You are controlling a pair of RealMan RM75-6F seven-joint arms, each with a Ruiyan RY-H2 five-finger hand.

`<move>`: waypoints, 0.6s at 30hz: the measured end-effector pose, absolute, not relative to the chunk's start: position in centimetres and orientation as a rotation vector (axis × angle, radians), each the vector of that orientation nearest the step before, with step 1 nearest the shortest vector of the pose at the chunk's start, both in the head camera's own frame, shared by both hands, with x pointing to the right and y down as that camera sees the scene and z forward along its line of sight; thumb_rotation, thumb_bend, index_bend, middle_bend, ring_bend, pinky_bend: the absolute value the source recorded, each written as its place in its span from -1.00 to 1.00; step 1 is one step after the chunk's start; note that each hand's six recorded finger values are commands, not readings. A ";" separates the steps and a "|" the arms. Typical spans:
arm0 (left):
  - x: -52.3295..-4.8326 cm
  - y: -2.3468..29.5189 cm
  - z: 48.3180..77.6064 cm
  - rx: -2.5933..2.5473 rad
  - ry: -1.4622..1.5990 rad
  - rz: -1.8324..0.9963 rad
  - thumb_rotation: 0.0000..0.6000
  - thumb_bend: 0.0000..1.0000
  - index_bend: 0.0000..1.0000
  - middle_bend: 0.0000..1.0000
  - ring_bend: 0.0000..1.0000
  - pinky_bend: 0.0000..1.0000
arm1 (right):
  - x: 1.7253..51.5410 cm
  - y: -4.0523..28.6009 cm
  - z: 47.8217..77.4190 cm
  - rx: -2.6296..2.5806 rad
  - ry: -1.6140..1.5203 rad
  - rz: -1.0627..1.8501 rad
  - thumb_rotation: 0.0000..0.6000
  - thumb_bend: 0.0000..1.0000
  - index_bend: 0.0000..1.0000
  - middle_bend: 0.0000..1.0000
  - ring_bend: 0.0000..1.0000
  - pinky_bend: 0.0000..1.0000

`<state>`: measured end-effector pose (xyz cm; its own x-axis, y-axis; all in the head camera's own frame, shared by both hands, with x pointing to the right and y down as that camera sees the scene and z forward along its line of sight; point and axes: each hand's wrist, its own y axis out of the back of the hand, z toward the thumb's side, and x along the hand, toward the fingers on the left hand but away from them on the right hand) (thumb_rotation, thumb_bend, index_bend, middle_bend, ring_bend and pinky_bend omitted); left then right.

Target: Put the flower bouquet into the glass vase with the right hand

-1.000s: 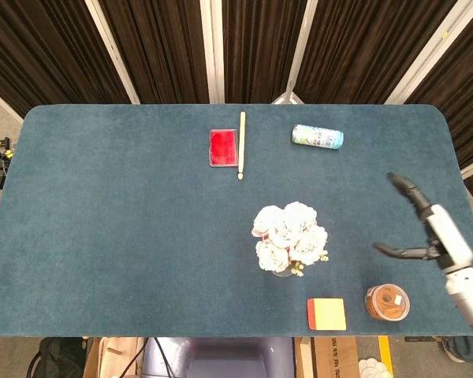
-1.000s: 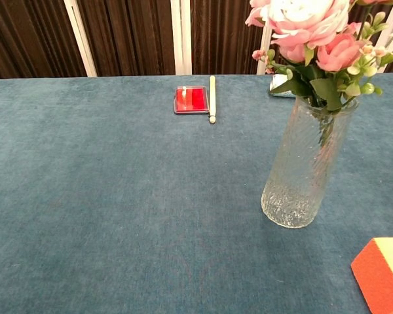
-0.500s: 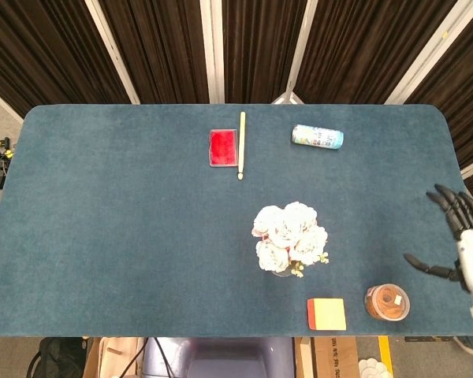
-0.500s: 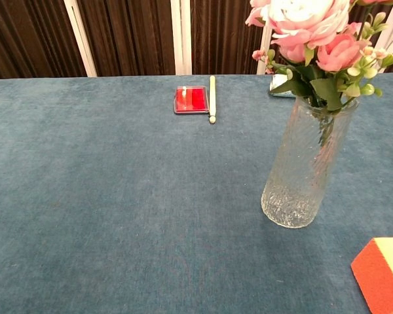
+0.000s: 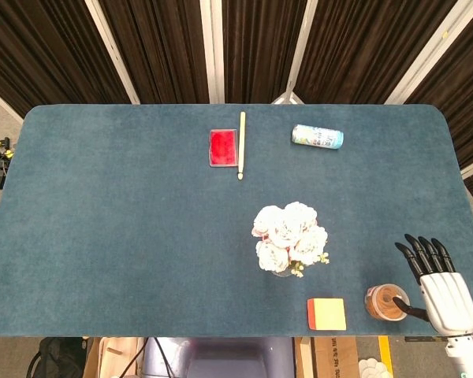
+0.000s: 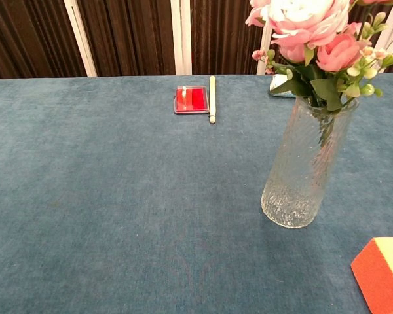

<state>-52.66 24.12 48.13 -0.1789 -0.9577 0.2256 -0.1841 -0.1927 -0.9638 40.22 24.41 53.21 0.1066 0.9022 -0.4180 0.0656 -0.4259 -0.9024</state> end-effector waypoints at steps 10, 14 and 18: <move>-52.9 24.1 48.5 -1.397 1.359 -1.470 1.00 -0.31 -0.72 -1.00 -1.00 -0.88 | 41.1 23.5 53.4 -1.517 -1.068 1.407 1.00 -0.86 -0.77 -0.88 -0.99 -1.00; -53.2 23.8 48.6 -1.390 1.366 -1.477 1.00 -0.31 -0.72 -1.00 -1.00 -0.88 | 41.7 23.4 52.7 -1.476 -1.140 1.368 1.00 -0.86 -0.77 -0.88 -0.99 -1.00; -53.1 23.8 48.7 -1.392 1.358 -1.476 1.00 -0.31 -0.72 -1.00 -1.00 -0.88 | 42.0 23.5 52.5 -1.471 -1.157 1.364 1.00 -0.86 -0.77 -0.88 -0.99 -1.00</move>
<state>-53.05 23.82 48.69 -0.1906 -0.9493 0.2498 -0.1702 -0.2187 -0.9608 42.01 23.54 52.53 -0.0006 0.9655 -0.2603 0.0993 -0.2590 -0.9608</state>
